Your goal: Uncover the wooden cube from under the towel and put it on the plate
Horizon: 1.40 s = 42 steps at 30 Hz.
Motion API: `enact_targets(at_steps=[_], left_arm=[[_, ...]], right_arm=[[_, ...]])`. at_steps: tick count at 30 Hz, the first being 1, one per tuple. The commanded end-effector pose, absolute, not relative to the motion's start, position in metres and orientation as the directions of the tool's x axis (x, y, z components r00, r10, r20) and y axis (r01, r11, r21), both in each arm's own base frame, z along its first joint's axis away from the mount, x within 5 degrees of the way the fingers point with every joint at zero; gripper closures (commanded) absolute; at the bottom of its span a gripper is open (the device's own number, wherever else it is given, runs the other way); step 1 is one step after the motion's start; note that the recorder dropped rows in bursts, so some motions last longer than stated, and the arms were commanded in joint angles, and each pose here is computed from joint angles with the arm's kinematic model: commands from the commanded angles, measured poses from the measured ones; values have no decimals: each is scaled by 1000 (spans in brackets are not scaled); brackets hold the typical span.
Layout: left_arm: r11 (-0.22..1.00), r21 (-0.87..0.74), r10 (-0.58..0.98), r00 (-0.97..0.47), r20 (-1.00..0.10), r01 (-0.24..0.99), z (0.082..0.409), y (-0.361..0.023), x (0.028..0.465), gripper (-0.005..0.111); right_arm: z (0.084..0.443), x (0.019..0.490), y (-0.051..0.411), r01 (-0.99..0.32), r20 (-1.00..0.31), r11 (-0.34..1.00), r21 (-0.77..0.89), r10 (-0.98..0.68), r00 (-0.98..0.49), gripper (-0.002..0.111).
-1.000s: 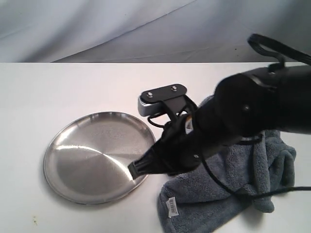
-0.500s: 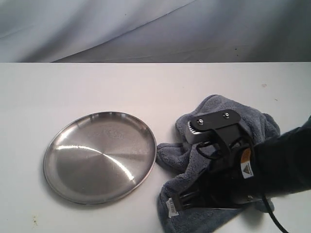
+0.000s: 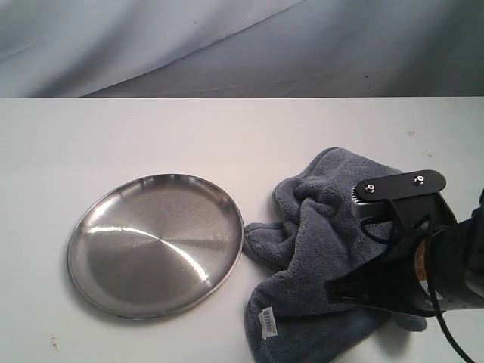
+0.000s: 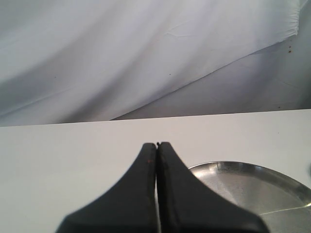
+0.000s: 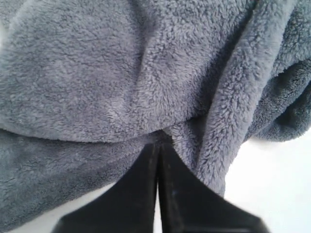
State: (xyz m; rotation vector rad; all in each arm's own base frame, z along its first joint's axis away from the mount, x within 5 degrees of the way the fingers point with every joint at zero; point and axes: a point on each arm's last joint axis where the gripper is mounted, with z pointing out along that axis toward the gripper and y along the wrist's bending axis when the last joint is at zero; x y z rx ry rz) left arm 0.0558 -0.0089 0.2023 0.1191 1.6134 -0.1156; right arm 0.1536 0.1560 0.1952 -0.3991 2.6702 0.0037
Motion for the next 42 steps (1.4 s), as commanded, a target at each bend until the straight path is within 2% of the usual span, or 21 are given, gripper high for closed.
enact_targets(at_steps=[1, 7, 16, 24, 31, 38, 40, 42], left_arm=[[988, -5, 1, -43, -999, 152, 201, -9, 56, 107], [988, -5, 1, -43, -999, 152, 201, -9, 56, 107], [988, -5, 1, -43, -999, 152, 201, -9, 56, 107], [988, -5, 1, -43, -999, 152, 201, -9, 56, 107], [988, -5, 1, -43, -999, 152, 201, -9, 56, 107], [988, -5, 1, -43, -999, 152, 201, -9, 56, 107], [988, -5, 1, -43, -999, 152, 201, -9, 56, 107], [988, -5, 1, -43, -999, 152, 201, -9, 56, 107]], right_arm=[[197, 154, 154, -276, -436, 958, -72, -279, -856, 108], [205, 158, 158, -283, -456, 956, -77, -286, -843, 108], [278, 180, 181, -344, -516, 933, -105, -347, -783, 108], [311, 213, 161, -276, -509, 959, 63, -207, -836, 108], [303, 241, 149, -265, -289, 963, 48, -240, -927, 108], [276, 263, 164, -264, -223, 964, 34, -250, -942, 108], [264, 269, 167, -261, -191, 965, 25, -251, -949, 103], [252, 272, 171, -254, -151, 967, 25, -247, -957, 90]])
